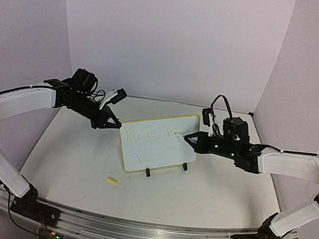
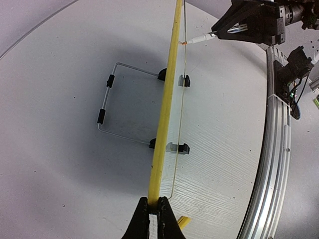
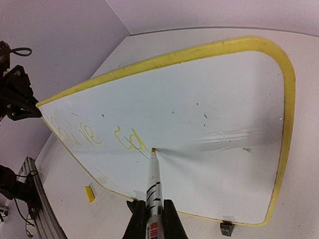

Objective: Write a sentence on the whiteboard

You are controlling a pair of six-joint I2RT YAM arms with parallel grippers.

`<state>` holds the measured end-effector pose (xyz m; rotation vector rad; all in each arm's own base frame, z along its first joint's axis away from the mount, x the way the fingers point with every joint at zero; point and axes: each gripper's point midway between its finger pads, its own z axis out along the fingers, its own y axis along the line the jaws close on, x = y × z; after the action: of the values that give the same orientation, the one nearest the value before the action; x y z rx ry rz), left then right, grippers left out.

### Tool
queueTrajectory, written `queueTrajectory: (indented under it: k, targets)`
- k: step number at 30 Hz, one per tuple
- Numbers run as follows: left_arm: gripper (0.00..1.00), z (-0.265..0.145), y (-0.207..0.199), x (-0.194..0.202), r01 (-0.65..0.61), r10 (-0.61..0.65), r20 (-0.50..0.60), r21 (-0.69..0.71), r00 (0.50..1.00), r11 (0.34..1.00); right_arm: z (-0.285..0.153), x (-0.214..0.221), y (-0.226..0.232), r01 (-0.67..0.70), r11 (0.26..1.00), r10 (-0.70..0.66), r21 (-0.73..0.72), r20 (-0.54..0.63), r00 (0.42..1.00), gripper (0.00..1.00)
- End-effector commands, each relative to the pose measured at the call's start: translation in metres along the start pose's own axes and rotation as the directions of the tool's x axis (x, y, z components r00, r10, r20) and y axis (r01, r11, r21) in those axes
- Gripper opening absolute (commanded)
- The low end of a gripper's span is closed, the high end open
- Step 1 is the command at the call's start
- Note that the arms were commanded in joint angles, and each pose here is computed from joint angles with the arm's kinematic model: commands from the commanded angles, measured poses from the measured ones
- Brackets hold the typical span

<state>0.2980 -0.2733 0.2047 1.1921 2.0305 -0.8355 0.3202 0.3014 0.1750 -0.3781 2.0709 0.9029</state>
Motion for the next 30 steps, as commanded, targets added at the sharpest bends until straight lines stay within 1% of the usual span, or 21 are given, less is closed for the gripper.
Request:
queueTrajectory:
  k: [1,5,11,20,27,30]
  targets:
    - [0.00,-0.001,0.004,0.002,-0.047,0.047,-0.015,-0.028,0.999,0.998,-0.027,-0.041,0.015,0.032,0.999,-0.030,-0.009,0.126,0.992,0.00]
    - [0.00,-0.001,0.004,0.001,-0.048,0.047,-0.015,-0.028,0.999,0.998,-0.046,-0.045,0.029,0.061,0.997,-0.053,-0.053,0.140,0.989,0.00]
    - [0.00,0.000,0.004,0.002,-0.044,0.044,-0.017,-0.027,0.999,0.999,-0.054,-0.033,0.033,0.083,0.991,-0.073,-0.102,0.093,0.993,0.00]
    - [0.00,-0.001,0.003,0.001,-0.047,0.047,-0.014,-0.029,0.999,0.998,-0.053,-0.018,0.032,0.090,0.976,-0.087,-0.196,0.026,0.996,0.00]
    - [0.00,-0.002,0.003,0.001,-0.046,0.046,-0.013,-0.028,0.999,0.999,-0.042,-0.017,0.025,0.098,0.974,-0.099,-0.206,0.006,0.995,0.00]
    - [0.00,-0.001,0.003,0.002,-0.047,0.046,-0.015,-0.030,0.999,0.998,-0.037,-0.021,0.025,0.100,0.974,-0.100,-0.205,0.014,0.995,0.00]
